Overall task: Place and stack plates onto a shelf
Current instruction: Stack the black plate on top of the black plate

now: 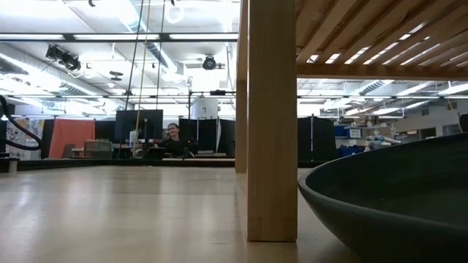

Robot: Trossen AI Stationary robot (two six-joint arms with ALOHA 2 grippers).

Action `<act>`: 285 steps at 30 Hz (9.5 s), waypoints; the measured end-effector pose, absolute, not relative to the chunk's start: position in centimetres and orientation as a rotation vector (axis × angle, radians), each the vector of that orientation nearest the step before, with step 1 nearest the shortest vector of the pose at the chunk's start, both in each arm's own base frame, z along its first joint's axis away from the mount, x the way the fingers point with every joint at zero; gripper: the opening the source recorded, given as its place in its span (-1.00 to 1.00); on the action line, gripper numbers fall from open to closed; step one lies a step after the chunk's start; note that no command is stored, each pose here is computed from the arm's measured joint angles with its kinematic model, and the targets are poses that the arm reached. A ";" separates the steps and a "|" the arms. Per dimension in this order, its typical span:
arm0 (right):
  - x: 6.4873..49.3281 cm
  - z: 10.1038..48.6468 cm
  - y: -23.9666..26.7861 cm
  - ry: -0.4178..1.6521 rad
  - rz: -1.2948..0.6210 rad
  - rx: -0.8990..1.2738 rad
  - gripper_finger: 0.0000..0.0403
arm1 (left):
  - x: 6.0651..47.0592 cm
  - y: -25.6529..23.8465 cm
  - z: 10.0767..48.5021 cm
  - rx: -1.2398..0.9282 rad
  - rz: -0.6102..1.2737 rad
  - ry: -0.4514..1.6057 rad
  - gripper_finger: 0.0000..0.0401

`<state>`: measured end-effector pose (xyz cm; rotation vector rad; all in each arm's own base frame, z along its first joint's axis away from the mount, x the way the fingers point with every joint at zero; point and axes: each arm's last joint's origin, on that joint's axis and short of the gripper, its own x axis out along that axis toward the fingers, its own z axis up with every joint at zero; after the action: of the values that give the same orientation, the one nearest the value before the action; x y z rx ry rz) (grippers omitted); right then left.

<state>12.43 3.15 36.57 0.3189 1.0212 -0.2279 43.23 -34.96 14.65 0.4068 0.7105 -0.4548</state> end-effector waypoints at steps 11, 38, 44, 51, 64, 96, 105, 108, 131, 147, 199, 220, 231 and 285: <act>12.4 36.6 3.1 1.021 -0.227 0.319 0.15 | 43.3 -34.7 14.5 0.379 -0.440 0.737 -0.06; 12.4 36.6 3.1 1.022 -0.227 0.319 0.15 | 43.9 -33.9 14.6 0.313 -0.349 0.736 -0.30; 12.4 36.6 3.1 1.021 -0.227 0.319 0.15 | 43.9 -33.9 14.6 0.316 -0.357 0.740 -0.30; 12.4 36.6 3.1 1.021 -0.227 0.319 0.15 | 43.9 -34.0 14.5 0.317 -0.374 0.741 -0.30; 12.4 36.6 3.1 1.022 -0.227 0.319 0.15 | 43.9 -34.0 14.6 0.340 -0.417 0.736 -0.30; 12.4 36.6 3.1 1.018 -0.232 0.316 0.15 | 43.5 -34.8 14.6 0.337 -0.413 0.714 -0.30; 12.4 36.6 3.1 1.017 -0.234 0.315 0.15 | 43.6 -34.8 14.6 0.329 -0.413 0.700 -0.30; 12.4 36.6 3.1 1.018 -0.234 0.315 0.15 | 43.6 -34.8 14.6 0.328 -0.414 0.699 -0.30; 12.4 36.6 3.1 1.019 -0.221 0.294 0.15 | 43.6 -35.0 14.7 0.327 -0.418 0.686 -0.30; 12.4 36.6 3.1 1.022 -0.220 0.305 0.15 | 45.2 -33.7 15.2 0.288 -0.389 0.623 -0.30; 12.4 36.6 3.3 1.044 -0.177 0.332 0.15 | 44.4 -33.1 14.5 0.320 -0.377 0.759 -0.91; 12.4 36.6 3.3 1.044 -0.176 0.331 0.15 | 44.9 -33.2 17.4 0.334 -0.303 0.708 -0.92; 12.4 36.6 3.3 1.044 -0.176 0.332 0.15 | 45.0 -33.5 19.3 0.306 -0.309 0.657 -0.92; 12.0 36.7 4.3 1.185 0.199 0.461 0.15 | 44.1 -37.0 28.9 -0.048 -0.580 0.016 -0.92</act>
<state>11.97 4.35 36.66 0.4610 1.1846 0.1986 44.06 -37.02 28.88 -0.0476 0.0159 -0.5798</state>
